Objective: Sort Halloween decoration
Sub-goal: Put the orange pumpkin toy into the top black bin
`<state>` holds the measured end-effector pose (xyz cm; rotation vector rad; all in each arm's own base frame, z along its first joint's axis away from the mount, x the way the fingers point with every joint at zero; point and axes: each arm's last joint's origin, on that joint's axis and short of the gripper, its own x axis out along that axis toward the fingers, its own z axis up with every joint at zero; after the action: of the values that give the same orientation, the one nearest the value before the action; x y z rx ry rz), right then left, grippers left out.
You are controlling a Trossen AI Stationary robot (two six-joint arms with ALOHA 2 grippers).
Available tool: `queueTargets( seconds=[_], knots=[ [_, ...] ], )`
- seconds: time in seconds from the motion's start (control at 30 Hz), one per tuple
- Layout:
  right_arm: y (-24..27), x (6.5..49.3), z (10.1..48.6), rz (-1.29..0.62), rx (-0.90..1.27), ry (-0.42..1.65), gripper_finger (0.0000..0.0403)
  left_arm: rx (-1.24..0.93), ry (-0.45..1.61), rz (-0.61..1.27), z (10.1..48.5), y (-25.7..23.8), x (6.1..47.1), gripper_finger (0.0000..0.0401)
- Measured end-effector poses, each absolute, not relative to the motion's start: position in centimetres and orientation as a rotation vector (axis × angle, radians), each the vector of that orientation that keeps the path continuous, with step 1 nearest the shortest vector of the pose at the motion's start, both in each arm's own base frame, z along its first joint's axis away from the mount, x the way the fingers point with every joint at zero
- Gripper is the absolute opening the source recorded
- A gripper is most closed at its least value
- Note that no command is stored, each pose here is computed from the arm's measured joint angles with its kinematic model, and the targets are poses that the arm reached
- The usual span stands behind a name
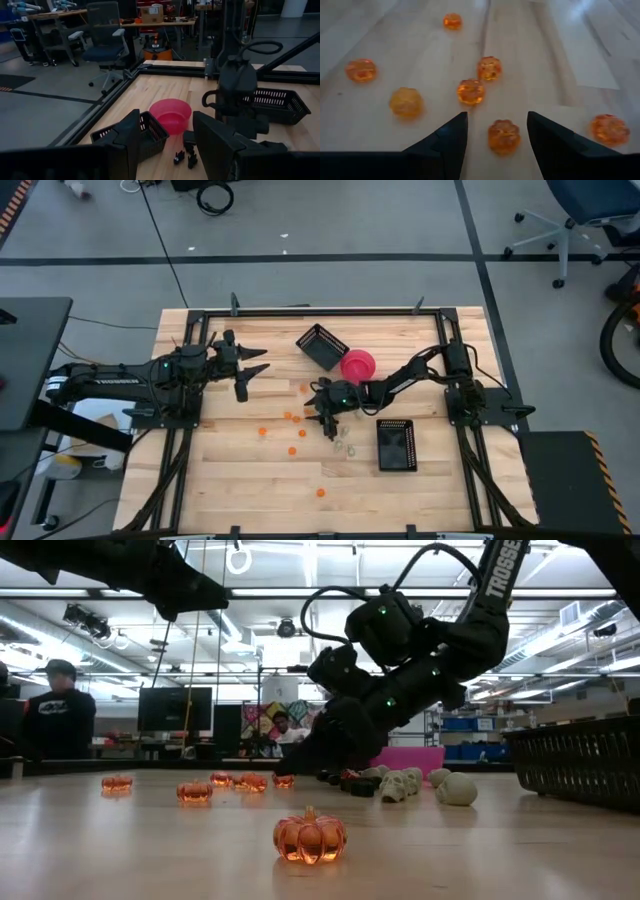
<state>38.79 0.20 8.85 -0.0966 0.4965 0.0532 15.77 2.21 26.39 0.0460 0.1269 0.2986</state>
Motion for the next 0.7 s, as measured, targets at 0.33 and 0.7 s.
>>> queueTargets(
  seconds=[0.33, 0.7],
  knots=[
    [0.1, 39.3, 6.4, 0.038, -0.054, 0.466, 0.0205, 0.047, 0.128, 0.299, 26.4, 2.2, 15.8, 0.0155],
    [-0.1, 39.2, 6.4, 0.039, -0.059, 0.484, 0.0124, 0.055, 0.130, 0.299, 26.4, 2.2, 15.8, 0.0155]
  ],
)
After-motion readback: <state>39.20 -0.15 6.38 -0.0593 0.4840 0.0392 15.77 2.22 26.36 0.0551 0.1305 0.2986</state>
